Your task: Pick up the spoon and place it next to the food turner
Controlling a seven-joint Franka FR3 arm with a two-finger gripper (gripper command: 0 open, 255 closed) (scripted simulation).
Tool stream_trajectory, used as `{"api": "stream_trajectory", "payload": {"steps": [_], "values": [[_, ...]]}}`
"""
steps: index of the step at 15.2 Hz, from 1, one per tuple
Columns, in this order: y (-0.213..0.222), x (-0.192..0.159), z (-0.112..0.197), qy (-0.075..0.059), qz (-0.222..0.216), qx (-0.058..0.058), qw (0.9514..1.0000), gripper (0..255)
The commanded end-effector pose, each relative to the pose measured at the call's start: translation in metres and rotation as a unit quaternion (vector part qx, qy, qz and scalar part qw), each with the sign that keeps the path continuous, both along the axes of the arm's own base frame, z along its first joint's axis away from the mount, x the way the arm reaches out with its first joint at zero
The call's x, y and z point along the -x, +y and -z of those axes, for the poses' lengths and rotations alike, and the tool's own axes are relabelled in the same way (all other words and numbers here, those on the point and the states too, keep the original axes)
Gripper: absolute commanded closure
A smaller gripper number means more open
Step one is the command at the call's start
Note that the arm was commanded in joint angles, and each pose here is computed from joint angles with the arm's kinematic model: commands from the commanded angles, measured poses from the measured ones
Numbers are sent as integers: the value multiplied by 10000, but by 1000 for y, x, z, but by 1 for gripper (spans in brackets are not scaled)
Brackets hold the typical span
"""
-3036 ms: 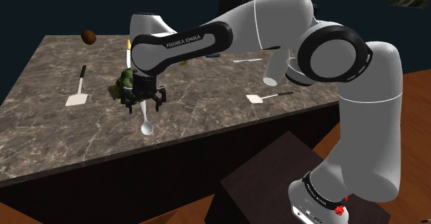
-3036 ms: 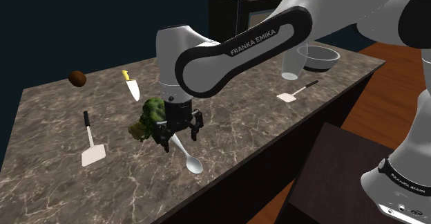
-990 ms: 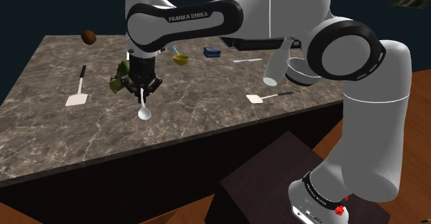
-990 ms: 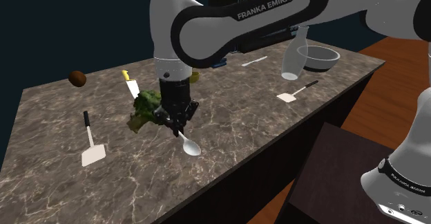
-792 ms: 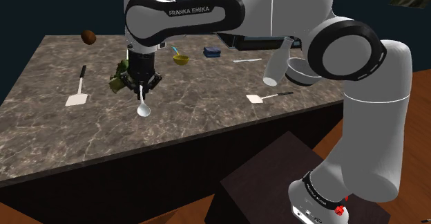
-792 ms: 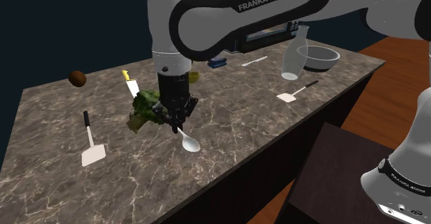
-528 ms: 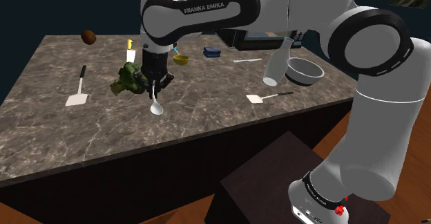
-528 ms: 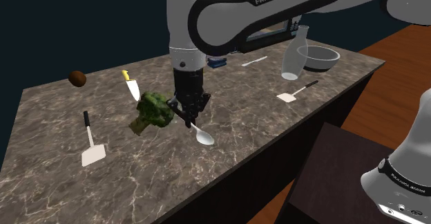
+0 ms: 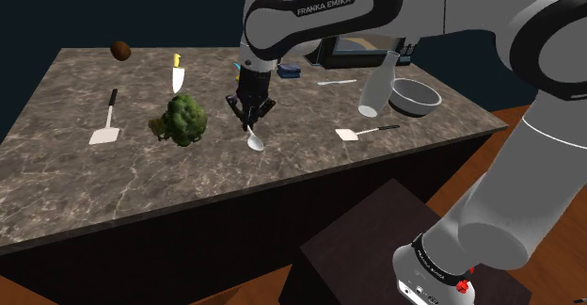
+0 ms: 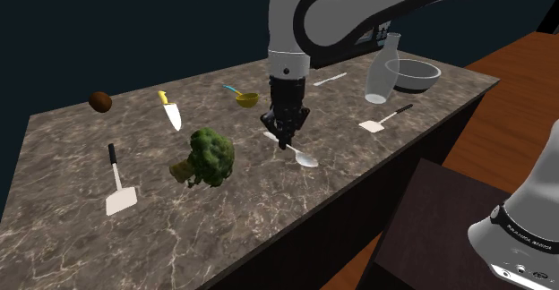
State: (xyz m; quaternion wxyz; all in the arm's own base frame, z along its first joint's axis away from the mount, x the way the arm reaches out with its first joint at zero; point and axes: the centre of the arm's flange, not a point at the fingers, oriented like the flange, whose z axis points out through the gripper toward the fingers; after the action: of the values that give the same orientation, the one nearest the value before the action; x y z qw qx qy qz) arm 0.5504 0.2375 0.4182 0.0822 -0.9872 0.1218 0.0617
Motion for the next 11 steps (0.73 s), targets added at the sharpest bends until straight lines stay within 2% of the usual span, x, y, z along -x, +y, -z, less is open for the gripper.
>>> {"api": "stream_trajectory", "payload": {"steps": [1, 11], "values": [[-27, 8, -1, -3, -5, -4, 10000, 255], [-151, 52, -2, -3, -5, -4, 10000, 255]]}}
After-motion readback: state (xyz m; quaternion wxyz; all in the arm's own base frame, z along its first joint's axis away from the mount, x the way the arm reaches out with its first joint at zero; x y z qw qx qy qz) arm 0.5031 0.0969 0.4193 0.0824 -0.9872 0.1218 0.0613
